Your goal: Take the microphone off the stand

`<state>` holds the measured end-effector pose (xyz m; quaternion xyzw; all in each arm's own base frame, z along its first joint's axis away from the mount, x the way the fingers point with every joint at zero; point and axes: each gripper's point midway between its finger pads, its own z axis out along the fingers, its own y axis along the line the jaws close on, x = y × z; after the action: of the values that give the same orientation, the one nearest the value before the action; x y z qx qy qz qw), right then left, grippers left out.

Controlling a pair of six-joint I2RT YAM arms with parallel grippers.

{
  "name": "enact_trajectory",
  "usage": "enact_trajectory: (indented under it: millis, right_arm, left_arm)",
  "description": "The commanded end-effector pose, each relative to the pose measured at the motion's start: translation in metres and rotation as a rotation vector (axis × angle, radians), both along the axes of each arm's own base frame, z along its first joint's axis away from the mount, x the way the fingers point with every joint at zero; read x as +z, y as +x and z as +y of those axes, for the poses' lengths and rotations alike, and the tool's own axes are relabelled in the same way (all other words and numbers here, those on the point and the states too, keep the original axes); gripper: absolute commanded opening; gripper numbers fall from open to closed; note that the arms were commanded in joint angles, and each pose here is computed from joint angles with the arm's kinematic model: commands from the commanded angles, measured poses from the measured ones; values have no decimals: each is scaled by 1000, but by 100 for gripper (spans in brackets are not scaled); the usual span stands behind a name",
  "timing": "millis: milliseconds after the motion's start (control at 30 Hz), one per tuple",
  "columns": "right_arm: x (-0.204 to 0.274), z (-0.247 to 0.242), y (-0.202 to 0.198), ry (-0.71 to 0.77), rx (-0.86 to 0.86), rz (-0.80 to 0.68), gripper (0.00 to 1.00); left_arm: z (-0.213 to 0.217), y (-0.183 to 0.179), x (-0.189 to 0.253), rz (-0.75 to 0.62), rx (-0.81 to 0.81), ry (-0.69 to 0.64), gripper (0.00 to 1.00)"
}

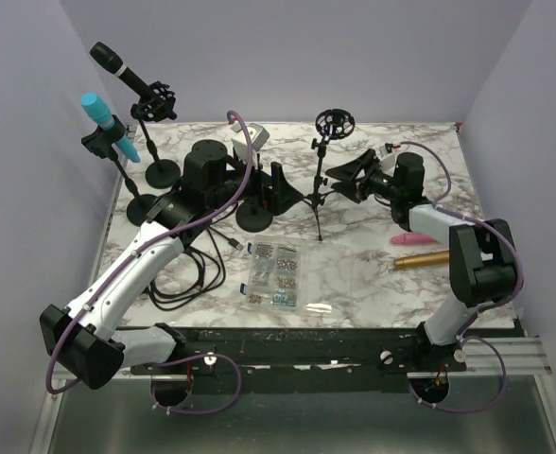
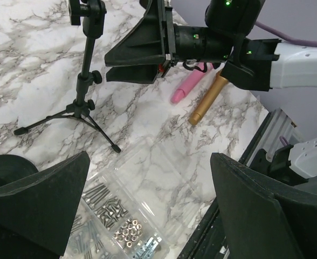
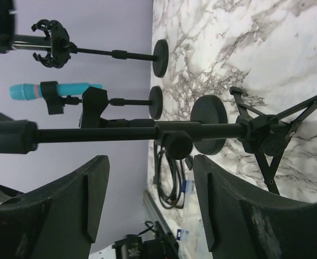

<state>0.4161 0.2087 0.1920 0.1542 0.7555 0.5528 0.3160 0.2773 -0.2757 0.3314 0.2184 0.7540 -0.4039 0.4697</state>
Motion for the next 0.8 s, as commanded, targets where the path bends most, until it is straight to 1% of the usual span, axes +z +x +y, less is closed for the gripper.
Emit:
enact_trajectory:
  millis: [0, 133, 200, 367, 400, 500, 767]
  right_arm:
    - [-4, 8, -7, 140, 87, 23, 69]
    - [-13, 7, -4, 212, 96, 51, 69]
    - [-17, 8, -3, 267, 108, 79, 62]
    - [-14, 6, -1, 436, 125, 82, 51]
    - [-16, 6, 0, 459, 125, 93, 50]
    - [-18, 5, 0, 501, 127, 98, 50]
    - [-22, 5, -7, 505, 143, 105, 52]
  left_arm:
    - [-7, -3, -3, 27, -36, -13, 98]
    - [-6, -3, -1, 21, -34, -13, 99]
    - [-6, -4, 0, 16, -35, -15, 99]
    - [-6, -3, -2, 19, -33, -10, 99]
    - [-6, -3, -2, 21, -34, -10, 99]
    - [-7, -3, -2, 23, -38, -13, 99]
    - [-7, -3, -2, 22, -38, -11, 98]
